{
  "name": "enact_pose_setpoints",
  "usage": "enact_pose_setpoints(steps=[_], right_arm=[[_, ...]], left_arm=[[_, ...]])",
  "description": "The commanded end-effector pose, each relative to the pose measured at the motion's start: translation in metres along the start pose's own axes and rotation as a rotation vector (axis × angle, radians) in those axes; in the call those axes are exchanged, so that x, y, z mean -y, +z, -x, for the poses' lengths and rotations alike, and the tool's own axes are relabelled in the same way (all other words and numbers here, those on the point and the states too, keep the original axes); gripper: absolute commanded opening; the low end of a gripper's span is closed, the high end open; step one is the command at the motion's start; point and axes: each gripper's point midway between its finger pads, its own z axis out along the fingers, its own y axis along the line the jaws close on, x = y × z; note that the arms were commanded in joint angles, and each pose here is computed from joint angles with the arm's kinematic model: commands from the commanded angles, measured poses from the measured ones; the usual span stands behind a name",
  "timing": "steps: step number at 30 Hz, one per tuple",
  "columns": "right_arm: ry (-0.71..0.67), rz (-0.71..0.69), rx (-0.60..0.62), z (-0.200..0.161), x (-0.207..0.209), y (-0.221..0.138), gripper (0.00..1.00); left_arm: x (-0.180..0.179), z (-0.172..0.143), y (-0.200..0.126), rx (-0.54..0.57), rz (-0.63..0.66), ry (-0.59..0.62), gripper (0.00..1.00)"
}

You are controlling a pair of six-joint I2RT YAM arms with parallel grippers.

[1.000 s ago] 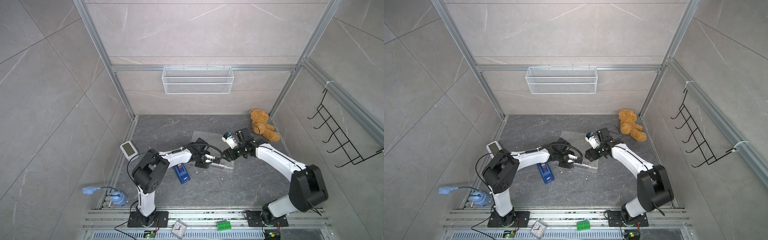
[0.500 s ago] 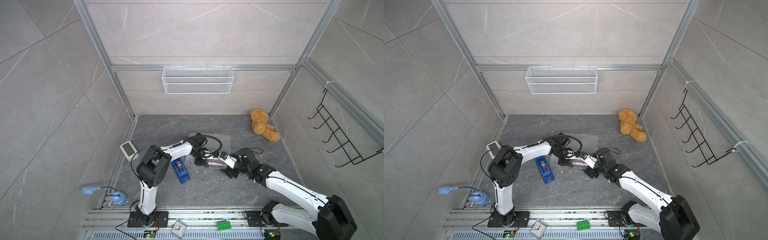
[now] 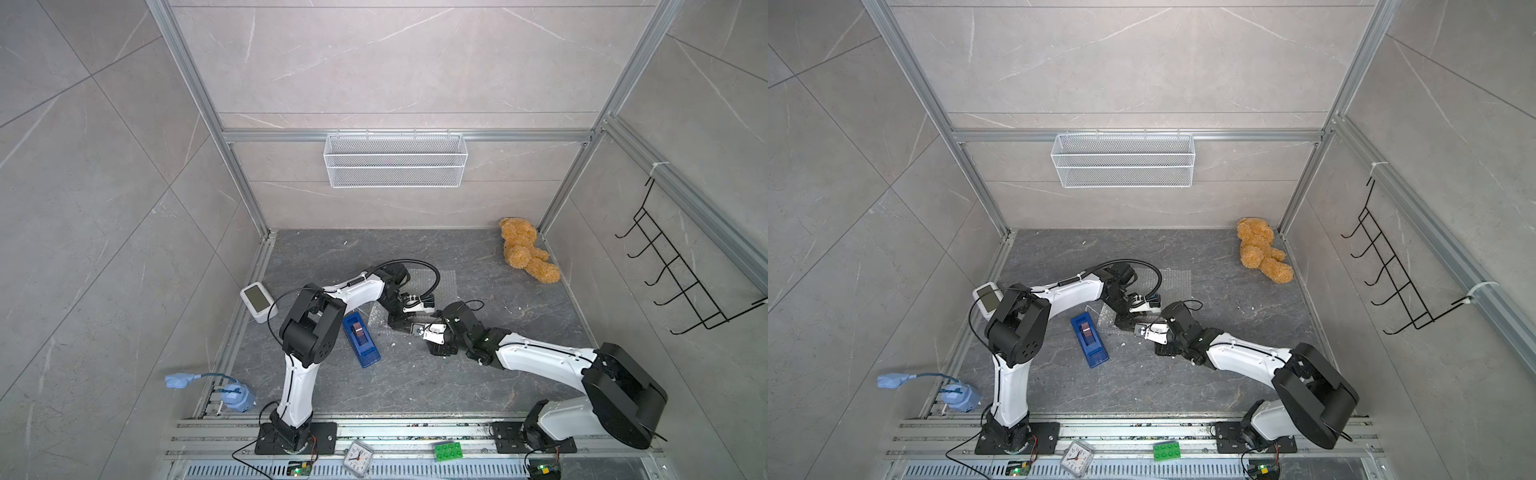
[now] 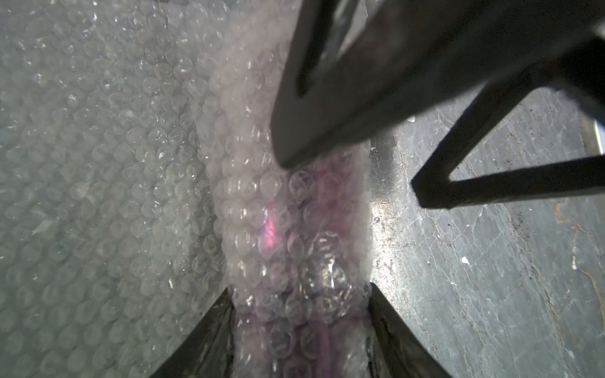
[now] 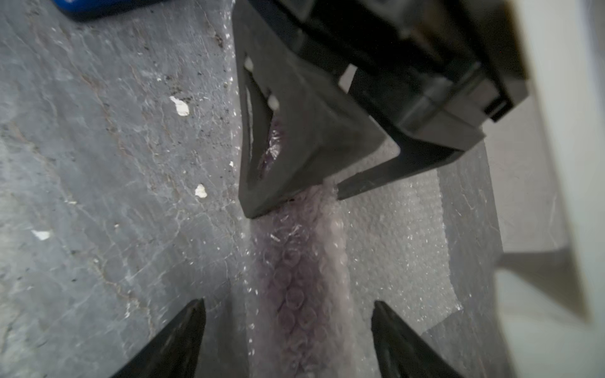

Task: Wrap wine bottles in bubble wrap
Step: Wrap the wine bottle in bubble wrap.

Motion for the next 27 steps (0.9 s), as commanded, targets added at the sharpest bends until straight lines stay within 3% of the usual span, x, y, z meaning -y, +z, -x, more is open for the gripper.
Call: enact_pose_setpoints(steps=[1, 9, 15, 27], right_arm=[[-0.077, -0.055, 0.015, 0.012, 0.016, 0.01, 0.82], [-0.17, -0.015, -0.098, -0.009, 0.007, 0.042, 0.82], [-0.182, 0.065, -0.206, -0.028, -0.006, 0.049, 0.76], [0.029, 0.332, -0.406, -0.045, -0.038, 0.021, 0.62]], left_arm=[[0.02, -0.017, 0.004, -0.035, -0.11, -0.105, 0.56], [0.015, -0.016, 0.002, -0.022, -0.135, -0.136, 0.56], [0.011, -0.016, 0.001, -0.015, -0.124, -0.13, 0.57], [-0.005, -0.014, -0.011, 0.031, -0.046, -0.114, 0.65]])
